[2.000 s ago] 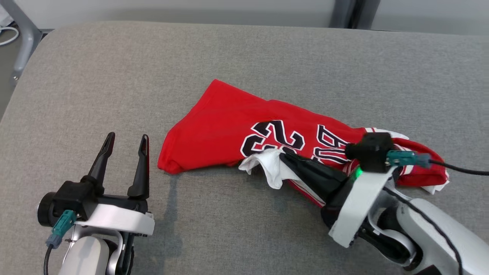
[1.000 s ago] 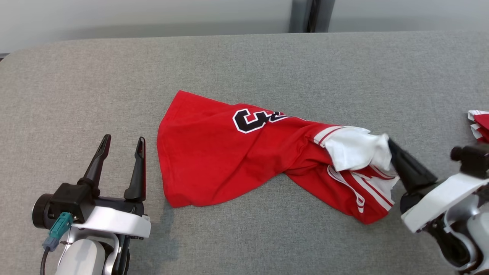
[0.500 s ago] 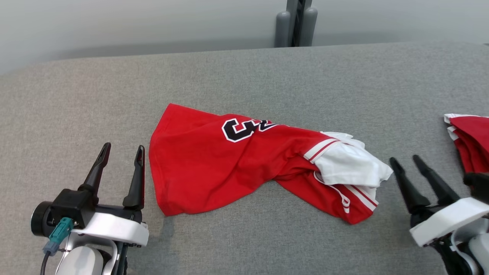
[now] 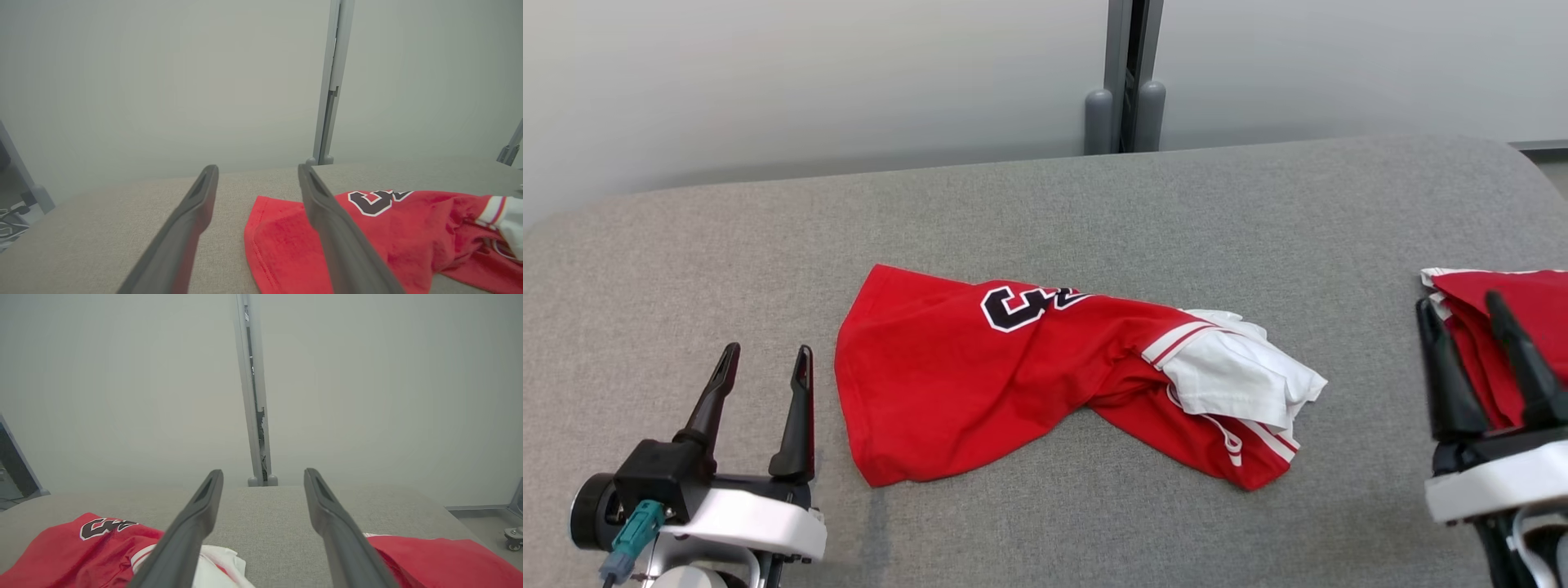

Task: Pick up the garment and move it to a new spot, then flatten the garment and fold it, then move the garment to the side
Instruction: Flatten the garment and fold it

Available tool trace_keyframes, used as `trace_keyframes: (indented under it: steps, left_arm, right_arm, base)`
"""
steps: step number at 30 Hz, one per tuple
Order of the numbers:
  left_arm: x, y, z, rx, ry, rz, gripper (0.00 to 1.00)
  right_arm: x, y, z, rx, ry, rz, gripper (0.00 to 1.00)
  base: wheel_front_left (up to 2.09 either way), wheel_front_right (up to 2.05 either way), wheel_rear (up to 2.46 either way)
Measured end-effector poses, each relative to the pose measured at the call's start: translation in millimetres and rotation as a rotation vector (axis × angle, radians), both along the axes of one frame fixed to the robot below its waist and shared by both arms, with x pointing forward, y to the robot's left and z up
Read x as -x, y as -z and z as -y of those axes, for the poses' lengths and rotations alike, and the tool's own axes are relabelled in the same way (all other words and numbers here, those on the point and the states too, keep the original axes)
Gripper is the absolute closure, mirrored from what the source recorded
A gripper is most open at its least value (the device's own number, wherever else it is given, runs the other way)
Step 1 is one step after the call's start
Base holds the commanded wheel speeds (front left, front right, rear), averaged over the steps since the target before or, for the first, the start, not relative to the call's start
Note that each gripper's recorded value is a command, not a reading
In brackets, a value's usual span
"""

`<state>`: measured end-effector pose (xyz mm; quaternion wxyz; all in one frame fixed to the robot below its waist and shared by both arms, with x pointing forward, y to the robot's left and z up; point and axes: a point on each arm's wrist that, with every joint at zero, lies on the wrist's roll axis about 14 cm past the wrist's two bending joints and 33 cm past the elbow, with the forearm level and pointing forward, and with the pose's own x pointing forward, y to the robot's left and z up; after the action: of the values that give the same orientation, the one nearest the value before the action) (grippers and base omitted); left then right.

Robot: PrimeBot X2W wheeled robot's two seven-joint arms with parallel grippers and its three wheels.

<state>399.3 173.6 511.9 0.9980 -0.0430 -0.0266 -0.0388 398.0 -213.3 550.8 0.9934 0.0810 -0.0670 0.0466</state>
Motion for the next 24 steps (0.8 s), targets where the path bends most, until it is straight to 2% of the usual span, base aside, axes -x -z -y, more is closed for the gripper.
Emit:
trace_keyframes:
  steps: [9, 24]
  left_arm:
    - [15.2, 1.3, -2.0, -0.002, -0.012, -0.018, 0.00]
    - [17.8, -1.4, -3.0, -0.001, -0.018, -0.020, 0.00]
  right_arm:
    - [22.9, 7.8, -20.3, 0.018, -0.005, -0.065, 0.00]
    - [21.7, 5.5, -23.8, 0.009, -0.011, -0.068, 0.00]
  base:
    - [0.00, 0.00, 0.00]
    - [0.00, 0.00, 0.00]
